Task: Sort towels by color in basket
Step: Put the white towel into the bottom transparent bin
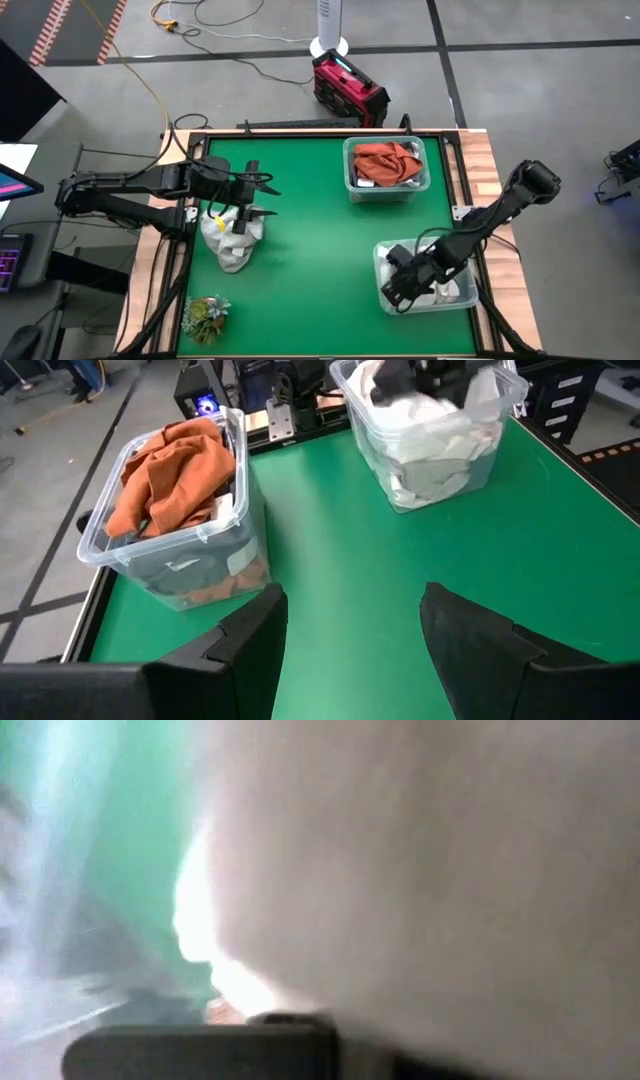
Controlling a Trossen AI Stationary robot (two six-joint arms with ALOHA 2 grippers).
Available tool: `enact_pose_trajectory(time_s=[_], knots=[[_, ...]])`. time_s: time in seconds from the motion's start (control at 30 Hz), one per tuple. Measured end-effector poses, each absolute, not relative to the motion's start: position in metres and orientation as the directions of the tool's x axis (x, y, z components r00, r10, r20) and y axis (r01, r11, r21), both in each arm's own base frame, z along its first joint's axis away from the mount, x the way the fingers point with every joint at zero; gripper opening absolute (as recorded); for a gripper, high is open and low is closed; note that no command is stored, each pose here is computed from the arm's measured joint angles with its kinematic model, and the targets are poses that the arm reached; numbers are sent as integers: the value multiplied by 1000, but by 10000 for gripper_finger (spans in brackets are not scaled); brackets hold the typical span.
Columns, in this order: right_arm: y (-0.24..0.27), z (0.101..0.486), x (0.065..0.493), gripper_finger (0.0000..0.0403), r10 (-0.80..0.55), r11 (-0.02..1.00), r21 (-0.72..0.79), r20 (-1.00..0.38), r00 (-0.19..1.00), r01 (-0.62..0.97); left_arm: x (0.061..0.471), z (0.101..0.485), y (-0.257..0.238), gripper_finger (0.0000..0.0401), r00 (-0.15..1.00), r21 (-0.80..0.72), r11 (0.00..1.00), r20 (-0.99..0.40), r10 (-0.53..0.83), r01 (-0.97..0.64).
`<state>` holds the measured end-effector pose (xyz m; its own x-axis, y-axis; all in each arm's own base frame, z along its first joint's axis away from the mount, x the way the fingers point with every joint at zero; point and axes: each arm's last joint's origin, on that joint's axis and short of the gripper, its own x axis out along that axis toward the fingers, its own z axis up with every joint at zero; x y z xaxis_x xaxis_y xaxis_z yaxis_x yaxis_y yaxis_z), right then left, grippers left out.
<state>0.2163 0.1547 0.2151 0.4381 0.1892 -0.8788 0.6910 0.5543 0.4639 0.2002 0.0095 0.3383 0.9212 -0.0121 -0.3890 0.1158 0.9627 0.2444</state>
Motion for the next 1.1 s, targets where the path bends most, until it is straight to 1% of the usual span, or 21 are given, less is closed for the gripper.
enact_pose_trajectory(time_s=[0.07, 0.17, 0.3, 0.4, 0.53, 0.6, 0.7, 0.8, 0.9, 1.0, 1.1], knots=[[152, 227, 212, 71, 197, 540, 479, -871, 449, 692, 200, 338, 9, 219, 919, 241, 964, -393, -12, 116], [146, 238, 204, 71, 178, 530, 454, -885, 430, 716, 200, 337, 9, 219, 917, 239, 964, -400, -12, 117], [142, 232, 201, 71, 119, 553, 360, -927, 356, 751, 199, 337, 9, 219, 913, 237, 964, -407, -13, 119], [144, 215, 207, 71, 93, 633, 263, -959, 266, 728, 199, 336, 9, 219, 910, 236, 964, -415, -13, 121], [157, 188, 215, 71, 53, 781, 154, -982, 183, 604, 198, 334, 9, 219, 900, 232, 965, -435, -13, 126], [162, 178, 216, 71, 28, 823, 105, -989, 146, 558, 198, 334, 9, 219, 900, 235, 964, -435, -13, 128], [166, 169, 215, 71, -28, 851, 40, -992, 122, 523, 198, 334, 9, 219, 900, 241, 962, -437, -13, 131], [166, 170, 214, 71, -33, 854, 38, -992, 126, 519, 198, 334, 9, 219, 899, 240, 962, -438, -13, 131], [160, 180, 213, 71, -7, 839, 73, -990, 144, 540, 198, 333, 9, 219, 896, 239, 962, -444, -14, 133], [156, 195, 211, 71, 37, 825, 143, -979, 199, 547, 198, 333, 9, 219, 896, 239, 962, -444, -14, 134], [158, 203, 210, 71, 75, 832, 200, -965, 251, 518, 198, 333, 9, 219, 895, 239, 962, -445, -14, 133]])
